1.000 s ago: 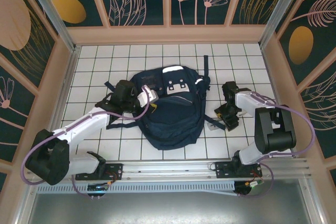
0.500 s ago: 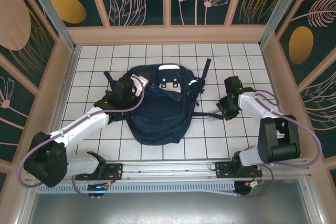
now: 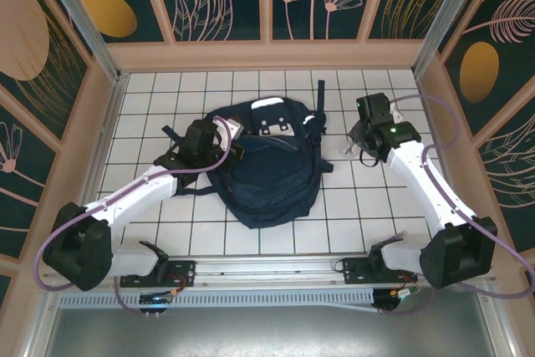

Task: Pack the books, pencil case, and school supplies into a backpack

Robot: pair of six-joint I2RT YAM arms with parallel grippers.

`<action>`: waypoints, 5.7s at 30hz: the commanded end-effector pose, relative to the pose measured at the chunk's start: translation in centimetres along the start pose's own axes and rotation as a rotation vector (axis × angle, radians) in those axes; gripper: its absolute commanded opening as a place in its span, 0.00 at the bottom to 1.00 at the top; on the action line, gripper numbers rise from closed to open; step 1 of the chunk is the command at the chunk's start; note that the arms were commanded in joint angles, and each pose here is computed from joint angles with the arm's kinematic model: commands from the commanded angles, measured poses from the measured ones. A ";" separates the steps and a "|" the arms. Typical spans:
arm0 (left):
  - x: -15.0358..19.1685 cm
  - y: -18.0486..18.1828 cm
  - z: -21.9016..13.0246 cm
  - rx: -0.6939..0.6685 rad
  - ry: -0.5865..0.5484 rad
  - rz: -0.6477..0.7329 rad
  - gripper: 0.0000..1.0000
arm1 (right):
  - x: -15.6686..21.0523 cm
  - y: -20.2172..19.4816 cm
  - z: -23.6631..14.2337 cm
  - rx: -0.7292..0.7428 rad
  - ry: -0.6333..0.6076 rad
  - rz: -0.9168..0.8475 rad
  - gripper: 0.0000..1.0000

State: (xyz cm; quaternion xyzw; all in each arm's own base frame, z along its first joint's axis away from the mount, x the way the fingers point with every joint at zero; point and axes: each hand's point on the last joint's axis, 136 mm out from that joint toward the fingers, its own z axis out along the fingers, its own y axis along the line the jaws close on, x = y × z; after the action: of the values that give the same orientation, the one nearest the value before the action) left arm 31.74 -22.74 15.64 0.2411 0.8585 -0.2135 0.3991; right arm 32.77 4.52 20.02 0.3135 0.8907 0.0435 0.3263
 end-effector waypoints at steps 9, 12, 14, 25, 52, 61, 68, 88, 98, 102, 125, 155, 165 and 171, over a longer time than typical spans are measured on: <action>-2.7 0.5 1.4 0.083 -0.107 -0.384 0.00 | -6.6 2.3 -6.1 -0.157 -0.150 0.028 0.37; -2.6 -2.0 3.4 0.217 0.007 -0.434 0.00 | -0.9 5.9 -7.6 -0.406 0.097 0.122 0.37; -1.9 -3.7 4.7 0.256 0.090 -0.400 0.00 | 3.6 8.1 -8.1 -0.534 0.271 0.165 0.37; -7.6 -8.0 1.3 0.379 -0.083 -0.195 0.00 | 11.0 11.7 -5.6 -0.525 0.409 0.251 0.37; -6.1 -9.6 0.8 0.463 -0.113 -0.024 0.00 | 18.1 11.5 -1.5 -0.443 0.637 0.384 0.27; -6.5 -10.5 0.6 0.507 -0.127 -0.043 0.00 | 18.2 17.8 3.1 -0.550 0.645 0.457 0.12; -6.9 -9.4 0.9 0.447 -0.174 -0.085 0.00 | 15.0 16.9 4.7 -0.492 0.569 0.561 0.16; -6.6 2.0 4.4 -0.170 -0.235 -0.307 0.00 | 13.6 -18.4 1.5 0.439 0.321 0.627 0.84; -6.3 3.9 1.7 -0.215 -0.248 -0.339 0.00 | 17.2 -21.2 4.5 0.476 0.357 0.794 0.84; -6.1 3.4 1.5 -0.193 -0.229 -0.328 0.00 | 18.0 -21.8 5.4 0.500 0.358 0.803 0.84; -9.1 -2.6 0.9 0.108 -0.188 -0.096 0.00 | 13.3 -30.9 1.1 0.789 0.112 1.196 0.93; -7.9 -2.2 0.9 0.085 -0.151 -0.026 0.00 | 15.7 -26.0 4.1 0.709 0.234 1.012 0.68; -6.4 -1.5 0.2 0.044 -0.156 -0.031 0.00 | 17.8 -21.9 4.9 0.613 0.378 0.738 0.69; -5.9 -1.3 0.2 0.039 -0.170 -0.078 0.00 | 19.5 -20.4 4.7 0.613 0.473 0.564 0.62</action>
State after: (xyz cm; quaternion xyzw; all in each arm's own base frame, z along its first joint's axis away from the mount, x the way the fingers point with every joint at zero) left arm 33.70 -24.94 17.00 0.2151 0.8539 -0.2414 0.4078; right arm 15.44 -4.39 1.03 0.6411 0.7586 -0.0929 0.0692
